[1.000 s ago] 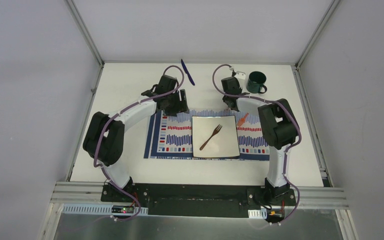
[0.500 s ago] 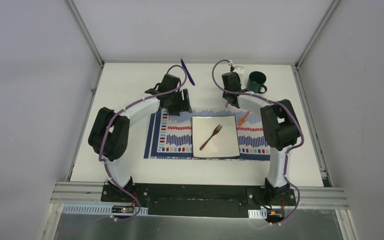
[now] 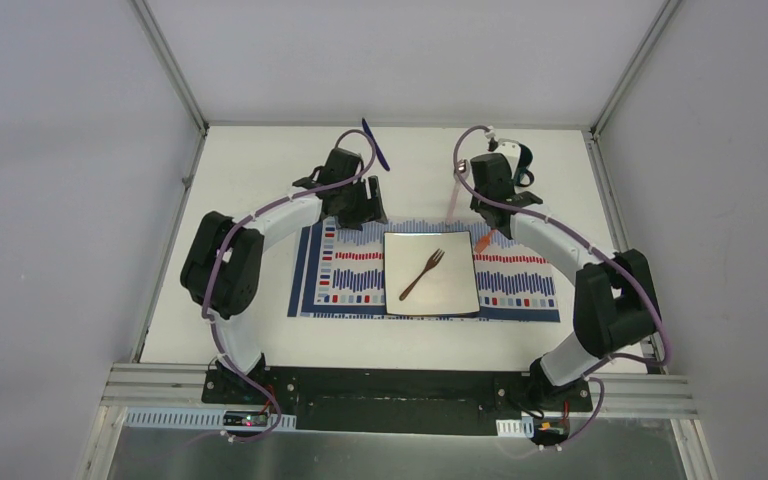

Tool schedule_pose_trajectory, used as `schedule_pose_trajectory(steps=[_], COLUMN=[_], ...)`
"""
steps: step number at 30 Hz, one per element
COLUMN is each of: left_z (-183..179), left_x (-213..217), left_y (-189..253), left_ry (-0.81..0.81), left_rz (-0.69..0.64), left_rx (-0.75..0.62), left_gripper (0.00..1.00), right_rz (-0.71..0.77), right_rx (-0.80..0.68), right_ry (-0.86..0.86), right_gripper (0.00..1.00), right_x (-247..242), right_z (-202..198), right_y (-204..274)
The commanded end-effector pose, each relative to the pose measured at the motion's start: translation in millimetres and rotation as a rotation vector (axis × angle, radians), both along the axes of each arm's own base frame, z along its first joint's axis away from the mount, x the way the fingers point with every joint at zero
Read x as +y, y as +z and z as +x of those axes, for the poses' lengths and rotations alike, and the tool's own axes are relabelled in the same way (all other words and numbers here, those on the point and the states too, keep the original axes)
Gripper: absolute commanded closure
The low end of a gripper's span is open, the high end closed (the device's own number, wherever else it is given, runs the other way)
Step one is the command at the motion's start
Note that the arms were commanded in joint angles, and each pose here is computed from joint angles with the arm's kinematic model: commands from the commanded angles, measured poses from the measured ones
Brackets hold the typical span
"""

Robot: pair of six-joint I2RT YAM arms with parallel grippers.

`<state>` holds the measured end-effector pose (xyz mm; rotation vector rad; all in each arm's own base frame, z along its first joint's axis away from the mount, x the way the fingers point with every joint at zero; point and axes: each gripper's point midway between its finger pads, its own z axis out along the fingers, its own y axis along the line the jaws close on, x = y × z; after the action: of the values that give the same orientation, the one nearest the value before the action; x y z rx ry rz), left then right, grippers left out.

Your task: Set the dinner table for one person

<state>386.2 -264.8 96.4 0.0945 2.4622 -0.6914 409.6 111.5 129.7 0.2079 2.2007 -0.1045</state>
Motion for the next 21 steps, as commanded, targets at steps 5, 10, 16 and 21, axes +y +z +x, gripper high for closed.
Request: schedule_pose_trajectory(steps=[5,10,16,21], left_z=[42,67,83,97], left_x=[-57,-98,-133,-166], left_y=[12,18,38,43], left_ry=[-0.108,-0.196,-0.305,-0.381], left_rz=[-0.172,-0.307,-0.339,-0.363], left_rx=[-0.056,-0.041,-0.13,-0.175], left_gripper=[0.27,1.0,0.83,0.65], right_rz=[0.019,0.003,0.035,0.04], right_rx=[0.021,0.005,-0.002,0.003], right_ry=[0.01,-0.01,0.006,0.007], right_gripper=[0.81,0.8,0.79,0.79], right_x=[1,-11,-11,-14], right_z=[-7,-21,-32,-41], right_y=[3,9,16,18])
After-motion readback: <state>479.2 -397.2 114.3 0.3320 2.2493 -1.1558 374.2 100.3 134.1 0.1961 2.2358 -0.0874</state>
